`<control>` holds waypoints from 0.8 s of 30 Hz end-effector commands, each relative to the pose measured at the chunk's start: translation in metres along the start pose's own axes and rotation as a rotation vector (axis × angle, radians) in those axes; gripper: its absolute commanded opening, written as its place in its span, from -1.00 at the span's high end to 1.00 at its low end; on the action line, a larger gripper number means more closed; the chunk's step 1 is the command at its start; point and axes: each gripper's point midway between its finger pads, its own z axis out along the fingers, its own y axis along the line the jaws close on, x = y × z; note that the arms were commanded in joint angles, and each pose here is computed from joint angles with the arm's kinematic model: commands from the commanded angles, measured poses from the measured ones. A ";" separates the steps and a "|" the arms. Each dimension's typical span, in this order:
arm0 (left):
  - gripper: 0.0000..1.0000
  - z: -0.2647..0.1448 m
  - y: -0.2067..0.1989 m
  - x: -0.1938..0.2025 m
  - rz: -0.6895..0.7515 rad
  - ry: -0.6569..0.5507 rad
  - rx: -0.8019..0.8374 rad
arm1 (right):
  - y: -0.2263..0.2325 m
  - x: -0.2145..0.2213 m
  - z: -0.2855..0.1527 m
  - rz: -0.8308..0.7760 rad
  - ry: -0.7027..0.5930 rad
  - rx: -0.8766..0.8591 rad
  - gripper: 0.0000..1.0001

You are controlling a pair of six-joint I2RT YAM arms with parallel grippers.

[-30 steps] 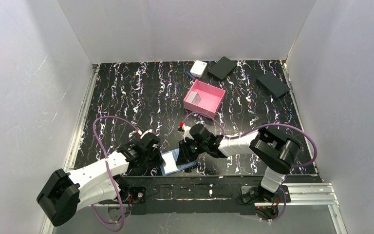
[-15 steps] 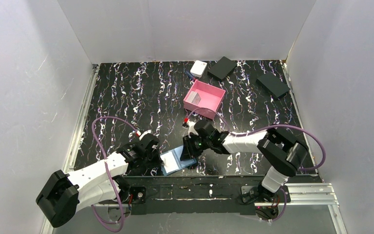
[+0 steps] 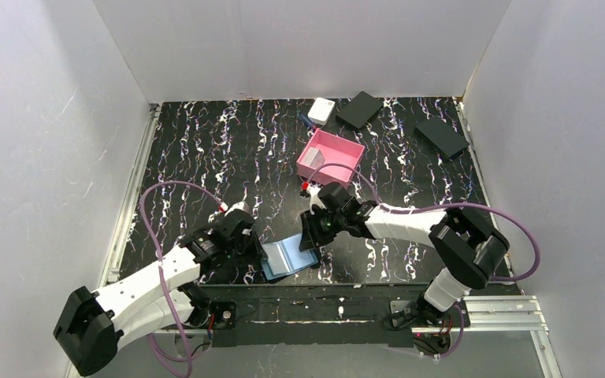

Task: Put the credit cards into the card holder
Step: Open the card holder at the center of the board.

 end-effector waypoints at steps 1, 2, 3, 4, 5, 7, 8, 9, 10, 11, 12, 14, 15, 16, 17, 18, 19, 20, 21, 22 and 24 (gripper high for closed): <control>0.77 -0.017 -0.019 -0.013 0.021 -0.033 0.065 | 0.007 -0.035 -0.025 -0.068 -0.065 0.029 0.20; 0.77 -0.019 -0.021 -0.014 0.020 -0.037 0.072 | 0.006 -0.041 -0.031 -0.083 -0.075 0.046 0.17; 0.76 -0.021 -0.022 -0.015 0.020 -0.040 0.079 | 0.006 -0.048 -0.035 -0.095 -0.087 0.060 0.15; 0.76 -0.022 -0.023 -0.016 0.021 -0.044 0.084 | 0.005 -0.052 -0.038 -0.104 -0.093 0.071 0.12; 0.75 -0.024 -0.024 -0.016 0.021 -0.047 0.088 | 0.005 -0.055 -0.040 -0.110 -0.097 0.078 0.10; 0.74 -0.027 -0.026 -0.018 0.020 -0.051 0.098 | 0.010 -0.057 -0.039 -0.112 -0.089 0.057 0.10; 0.74 -0.028 -0.029 -0.018 0.020 -0.052 0.108 | 0.012 -0.056 -0.038 -0.105 -0.082 0.043 0.10; 0.73 -0.030 -0.031 -0.018 0.019 -0.050 0.119 | 0.014 -0.057 -0.037 -0.096 -0.080 0.030 0.11; 0.71 -0.032 -0.034 -0.019 0.017 -0.052 0.131 | 0.015 -0.057 -0.036 -0.090 -0.082 0.022 0.11; 0.69 -0.035 -0.039 -0.019 0.014 -0.046 0.155 | 0.017 -0.058 -0.036 -0.085 -0.088 0.017 0.11; 0.67 -0.037 -0.045 -0.019 0.010 -0.040 0.181 | 0.019 -0.058 -0.035 -0.076 -0.093 0.002 0.12; 0.62 -0.041 -0.058 -0.021 -0.001 -0.039 0.237 | 0.030 -0.054 -0.028 -0.048 -0.090 -0.060 0.16; 0.61 -0.043 -0.066 -0.023 -0.005 -0.041 0.271 | 0.037 -0.047 -0.022 -0.028 -0.080 -0.097 0.21; 0.60 -0.045 -0.073 -0.024 -0.009 -0.040 0.296 | 0.044 -0.039 -0.015 -0.018 -0.062 -0.135 0.26; 0.59 -0.046 -0.078 -0.027 -0.013 -0.041 0.312 | 0.053 -0.031 -0.008 -0.018 -0.046 -0.167 0.32; 0.58 -0.047 -0.083 -0.029 -0.015 -0.044 0.324 | 0.059 -0.023 -0.002 -0.014 -0.032 -0.189 0.37; 0.57 -0.047 -0.086 -0.031 -0.016 -0.045 0.328 | 0.063 -0.016 0.004 -0.006 -0.022 -0.205 0.40; 0.57 -0.047 -0.088 -0.032 -0.016 -0.044 0.330 | 0.067 -0.012 0.009 0.004 -0.018 -0.223 0.45; 0.56 -0.045 -0.090 -0.033 -0.015 -0.042 0.328 | 0.070 -0.011 0.014 0.010 -0.023 -0.242 0.50; 0.56 -0.043 -0.090 -0.033 -0.014 -0.041 0.323 | 0.072 -0.010 0.018 0.018 -0.026 -0.257 0.55; 0.58 -0.039 -0.088 -0.034 -0.020 -0.040 0.307 | 0.074 -0.006 0.027 0.031 -0.016 -0.281 0.62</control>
